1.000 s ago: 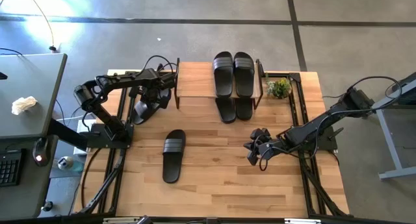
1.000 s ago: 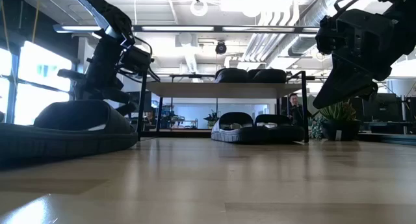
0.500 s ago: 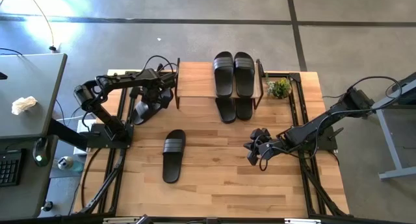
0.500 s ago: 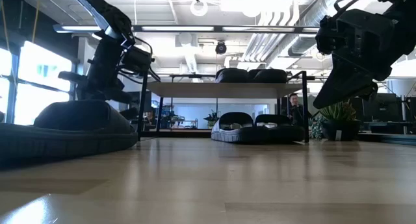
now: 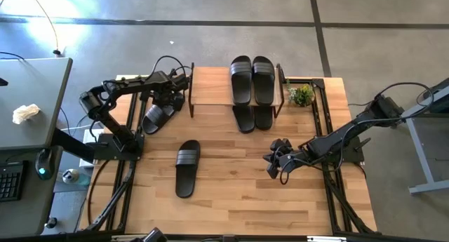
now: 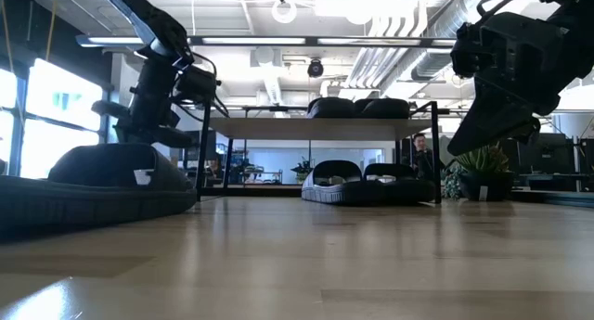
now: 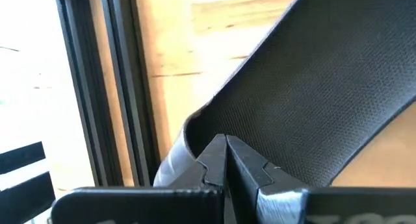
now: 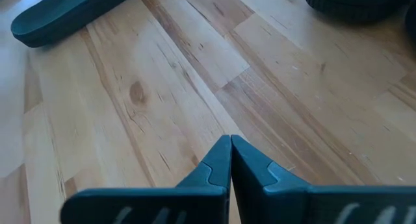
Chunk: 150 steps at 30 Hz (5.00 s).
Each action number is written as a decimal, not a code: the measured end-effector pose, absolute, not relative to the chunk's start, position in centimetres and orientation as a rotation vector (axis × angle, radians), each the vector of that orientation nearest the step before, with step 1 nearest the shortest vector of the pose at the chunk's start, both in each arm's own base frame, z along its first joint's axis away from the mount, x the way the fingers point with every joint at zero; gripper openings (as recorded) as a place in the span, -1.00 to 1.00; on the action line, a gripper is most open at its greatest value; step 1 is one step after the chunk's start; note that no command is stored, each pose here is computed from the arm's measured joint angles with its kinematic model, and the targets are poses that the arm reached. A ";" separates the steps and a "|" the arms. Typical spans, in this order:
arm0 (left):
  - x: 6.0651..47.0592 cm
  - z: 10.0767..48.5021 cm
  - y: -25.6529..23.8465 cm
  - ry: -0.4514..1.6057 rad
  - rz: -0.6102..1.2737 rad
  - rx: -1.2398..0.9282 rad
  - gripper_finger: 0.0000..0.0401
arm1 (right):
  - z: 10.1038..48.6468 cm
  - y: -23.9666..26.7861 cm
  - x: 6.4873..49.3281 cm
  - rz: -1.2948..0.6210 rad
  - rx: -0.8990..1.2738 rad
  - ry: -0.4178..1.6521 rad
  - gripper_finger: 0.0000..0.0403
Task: Pick and place slides into the shelf
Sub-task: Move the black slipper to the middle of the table
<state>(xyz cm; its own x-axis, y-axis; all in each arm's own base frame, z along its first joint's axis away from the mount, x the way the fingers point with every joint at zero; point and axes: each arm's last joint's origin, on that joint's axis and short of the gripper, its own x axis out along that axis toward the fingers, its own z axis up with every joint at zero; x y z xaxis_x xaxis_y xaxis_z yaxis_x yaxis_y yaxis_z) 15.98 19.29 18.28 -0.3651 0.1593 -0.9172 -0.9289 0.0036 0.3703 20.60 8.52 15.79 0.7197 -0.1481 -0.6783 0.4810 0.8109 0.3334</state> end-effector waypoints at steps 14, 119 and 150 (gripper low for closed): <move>15.4 21.3 18.4 1.361 1.295 -0.714 -1.00 | 15.8 8.5 20.6 -0.370 0.532 0.684 -1.00; 14.1 14.6 10.4 1.435 1.481 -1.262 -1.00 | 15.8 8.6 20.6 -0.339 0.496 0.703 -1.00; 16.2 13.9 7.1 1.472 1.290 -1.275 -1.00 | 15.8 8.6 20.6 -0.327 0.493 0.711 -1.00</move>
